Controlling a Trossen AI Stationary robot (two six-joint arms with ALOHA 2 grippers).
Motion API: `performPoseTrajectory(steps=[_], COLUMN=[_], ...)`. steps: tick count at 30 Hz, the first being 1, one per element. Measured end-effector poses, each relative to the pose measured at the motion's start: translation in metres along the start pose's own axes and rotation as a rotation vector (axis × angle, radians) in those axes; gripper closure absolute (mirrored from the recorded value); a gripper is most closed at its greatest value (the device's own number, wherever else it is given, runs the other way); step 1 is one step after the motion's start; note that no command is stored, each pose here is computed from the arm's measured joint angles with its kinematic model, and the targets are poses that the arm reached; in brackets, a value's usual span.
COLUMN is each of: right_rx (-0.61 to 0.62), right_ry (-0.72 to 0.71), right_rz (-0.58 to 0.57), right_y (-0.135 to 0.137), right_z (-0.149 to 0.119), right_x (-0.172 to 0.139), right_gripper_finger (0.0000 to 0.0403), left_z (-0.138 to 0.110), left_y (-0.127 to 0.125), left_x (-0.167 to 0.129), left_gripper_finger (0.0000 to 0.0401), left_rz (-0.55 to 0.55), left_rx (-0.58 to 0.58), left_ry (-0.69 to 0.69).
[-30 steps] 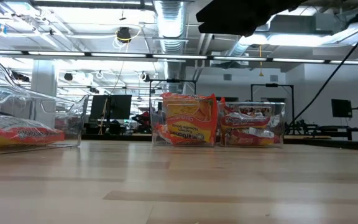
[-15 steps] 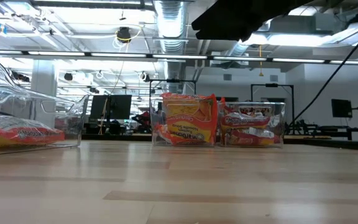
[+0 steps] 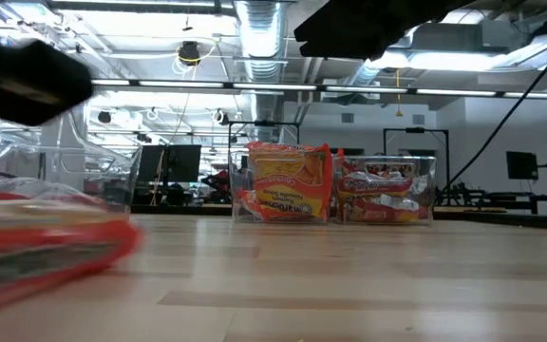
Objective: Sort Maruchan noodles
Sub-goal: Put the orange noodle pack into the bottom left transparent bin
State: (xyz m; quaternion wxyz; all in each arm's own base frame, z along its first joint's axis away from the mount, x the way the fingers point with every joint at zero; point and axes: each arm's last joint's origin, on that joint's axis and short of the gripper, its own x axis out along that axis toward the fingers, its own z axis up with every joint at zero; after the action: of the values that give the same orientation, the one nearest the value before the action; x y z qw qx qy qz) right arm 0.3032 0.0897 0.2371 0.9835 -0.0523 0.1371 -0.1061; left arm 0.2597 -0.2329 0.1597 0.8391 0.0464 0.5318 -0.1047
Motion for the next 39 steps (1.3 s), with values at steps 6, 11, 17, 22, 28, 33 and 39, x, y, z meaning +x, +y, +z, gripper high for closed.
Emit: performPoseTrajectory(steps=[6,11,17,22,28,33,39], right_rx=[-0.002,-0.008,-0.008,-0.010,-0.019,-0.028,-0.026], right_ry=[0.000,0.000,0.000,0.000,0.008,0.023,0.018], right_rz=[0.005,0.005,0.005,0.005,0.004,0.006,0.015], right_y=[0.002,0.002,0.002,0.002,0.002,0.002,0.005], right_z=[0.000,0.000,0.000,0.000,-0.001,-0.003,-0.002], right_x=[-0.001,-0.001,-0.001,-0.001,-0.001,-0.001,-0.003], right_gripper_finger=[0.0149,0.0149,0.0149,0.0149,0.0149,0.0149,0.0149], left_z=[0.025,0.040,0.050,0.051,0.059,0.060,0.055], left_y=[0.044,0.063,0.113,0.153,0.154,0.133,0.123], left_x=[0.008,0.011,0.014,0.016,-0.012,-0.024,-0.024], left_gripper_finger=[0.0401,0.0401,0.0401,0.0401,0.0401,0.0401,0.0360], left_rz=[0.078,0.089,0.240,0.291,0.153,-0.009,-0.016], left_rx=[0.030,0.098,0.075,0.038,0.055,0.059,0.039], left_ry=[-0.070,-0.140,-0.128,-0.097,-0.154,-0.193,-0.156])
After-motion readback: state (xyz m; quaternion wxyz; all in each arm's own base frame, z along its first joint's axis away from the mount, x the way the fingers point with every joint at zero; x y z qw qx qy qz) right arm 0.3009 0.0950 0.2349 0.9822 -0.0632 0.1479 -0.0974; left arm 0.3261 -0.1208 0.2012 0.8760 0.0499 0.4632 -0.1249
